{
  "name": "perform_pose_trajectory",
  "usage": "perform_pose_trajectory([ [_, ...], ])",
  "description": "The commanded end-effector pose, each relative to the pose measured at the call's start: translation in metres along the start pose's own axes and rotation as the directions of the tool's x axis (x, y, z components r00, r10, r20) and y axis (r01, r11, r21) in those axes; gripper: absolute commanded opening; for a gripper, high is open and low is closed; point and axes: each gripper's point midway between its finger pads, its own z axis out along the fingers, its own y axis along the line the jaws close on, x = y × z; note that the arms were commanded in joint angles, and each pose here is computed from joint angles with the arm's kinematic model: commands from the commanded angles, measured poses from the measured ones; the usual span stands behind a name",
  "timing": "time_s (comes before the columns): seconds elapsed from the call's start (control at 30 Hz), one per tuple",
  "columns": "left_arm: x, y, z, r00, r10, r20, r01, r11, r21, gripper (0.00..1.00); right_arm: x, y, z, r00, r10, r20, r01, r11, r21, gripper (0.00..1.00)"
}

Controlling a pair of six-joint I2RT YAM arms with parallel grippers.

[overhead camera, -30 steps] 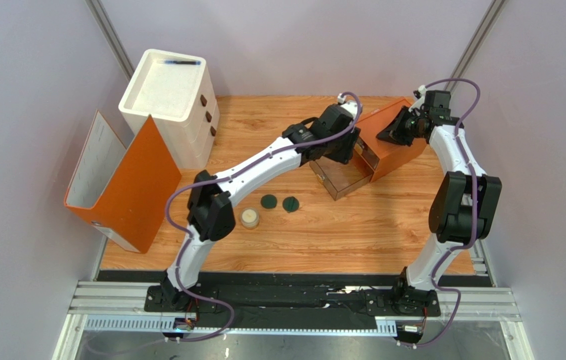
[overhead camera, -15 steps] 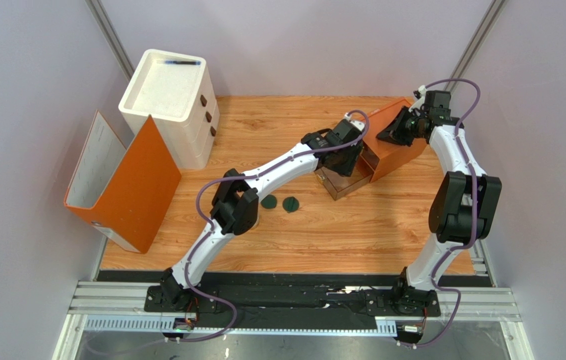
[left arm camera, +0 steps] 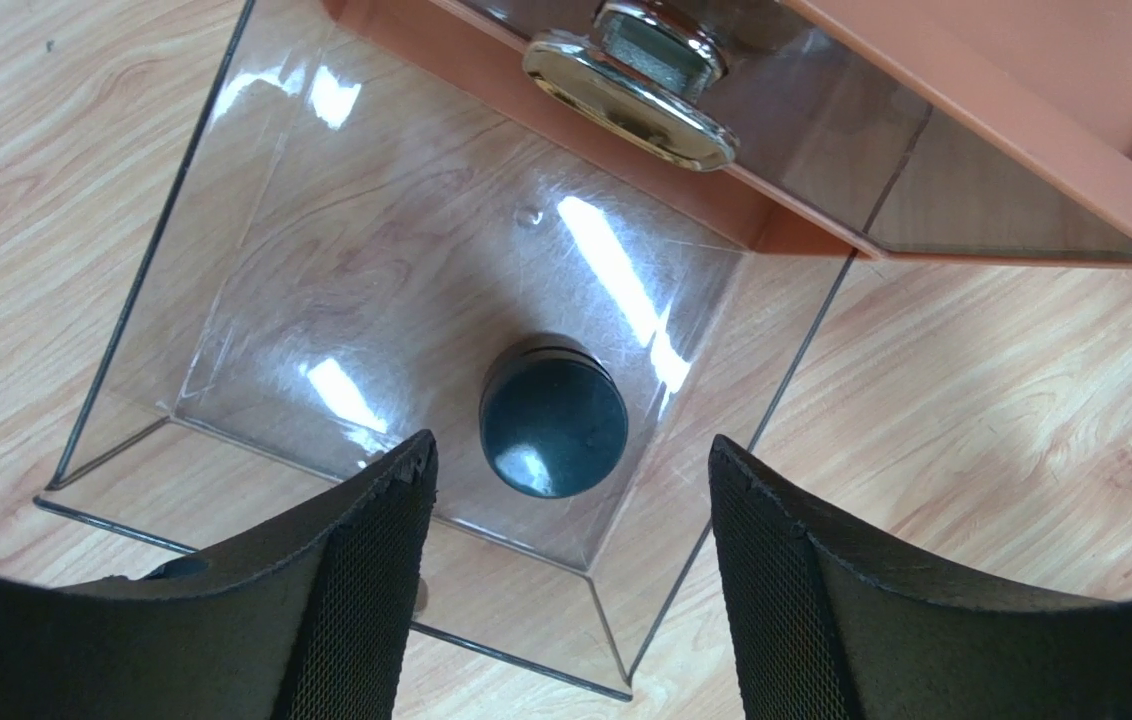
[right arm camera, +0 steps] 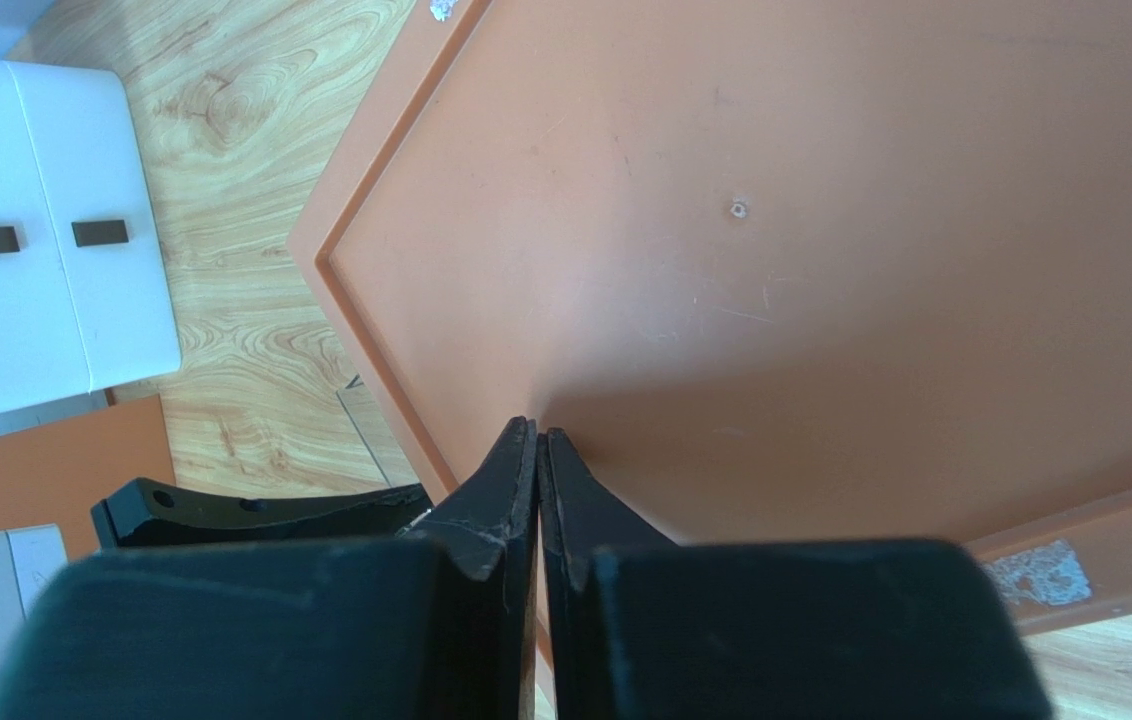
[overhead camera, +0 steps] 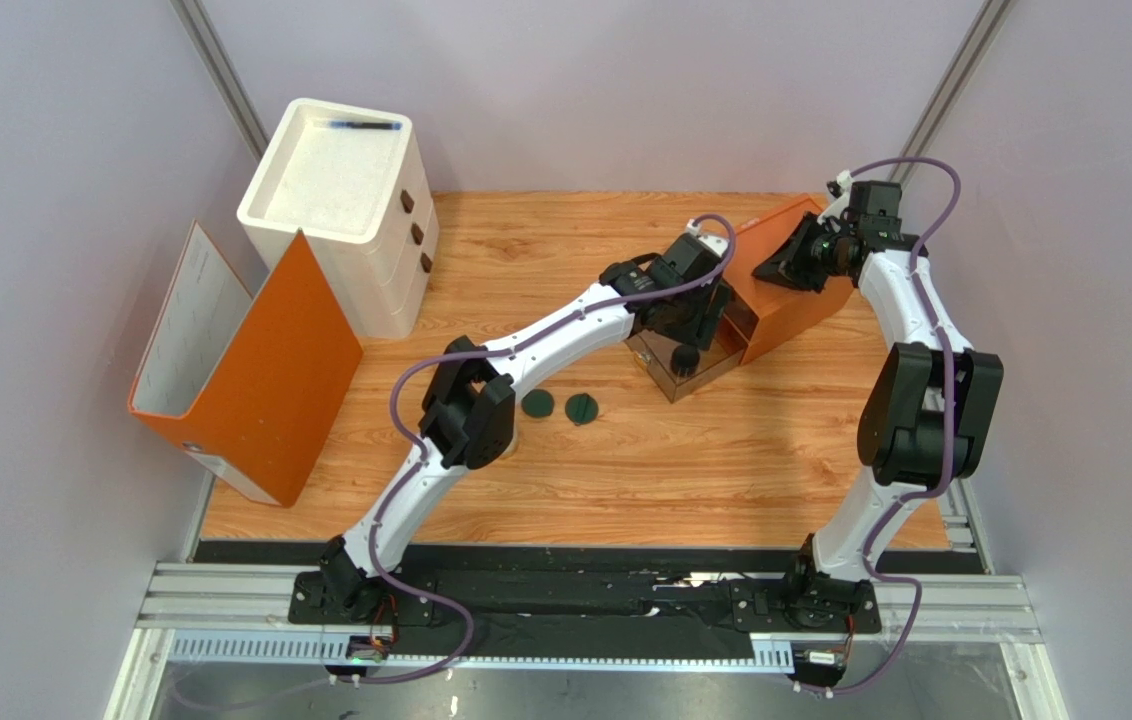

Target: Organize the makeup

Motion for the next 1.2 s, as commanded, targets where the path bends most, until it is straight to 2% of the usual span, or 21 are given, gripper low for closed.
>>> perform_pose_trajectory([
  [0.0, -0.036, 0.006, -0.041, 0.995, 0.019, 0.099, -0.017, 1.0, -0.016, 0.71, 0.104, -0.076, 0.021, 0.934, 0.159, -0.321, -0.067, 0.958, 0.279, 0.05],
  [0.03, -0.025, 0.014, -0.042, 0.996, 0.044, 0.074, -0.041, 0.998, -0.041, 0.71, 0.104, -0.075, 0.021, 0.933, 0.162, -0.32, -0.07, 0.957, 0.28, 0.05],
  [0.07, -0.034, 0.019, -0.062, 0.993, 0.051, 0.105, -0.044, 0.997, -0.061, 0.71, 0.104, -0.076, 0.021, 0.934, 0.158, -0.32, -0.067, 0.958, 0.28, 0.05],
  [0.13, -0.028, 0.032, -0.076, 0.992, 0.078, 0.095, -0.068, 0.993, -0.101, 0.71, 0.103, -0.075, 0.02, 0.936, 0.155, -0.317, -0.064, 0.958, 0.279, 0.05],
  [0.3, 0.023, 0.081, -0.124, 0.998, 0.062, 0.013, -0.058, 0.976, -0.211, 0.72, 0.104, -0.076, 0.021, 0.935, 0.157, -0.318, -0.066, 0.958, 0.279, 0.05],
  [0.4, 0.066, 0.11, -0.147, 0.998, -0.011, -0.058, -0.005, 0.959, -0.285, 0.73, 0.104, -0.076, 0.021, 0.934, 0.161, -0.32, -0.068, 0.957, 0.281, 0.05],
  [0.43, 0.085, 0.124, -0.155, 0.994, -0.075, -0.08, 0.045, 0.947, -0.318, 0.73, 0.105, -0.077, 0.022, 0.932, 0.163, -0.324, -0.07, 0.957, 0.281, 0.05],
  [0.57, 0.137, 0.148, -0.171, 0.968, -0.177, -0.177, 0.101, 0.923, -0.372, 0.77, 0.106, -0.077, 0.023, 0.931, 0.164, -0.325, -0.07, 0.957, 0.282, 0.05],
  [0.77, 0.179, 0.158, -0.177, 0.931, -0.211, -0.297, 0.072, 0.906, -0.417, 0.81, 0.107, -0.078, 0.024, 0.93, 0.165, -0.328, -0.07, 0.957, 0.281, 0.05],
  [1.17, 0.227, 0.176, -0.158, 0.866, -0.288, -0.409, 0.051, 0.864, -0.501, 0.82, 0.109, -0.079, 0.023, 0.929, 0.165, -0.33, -0.068, 0.956, 0.285, 0.05],
])
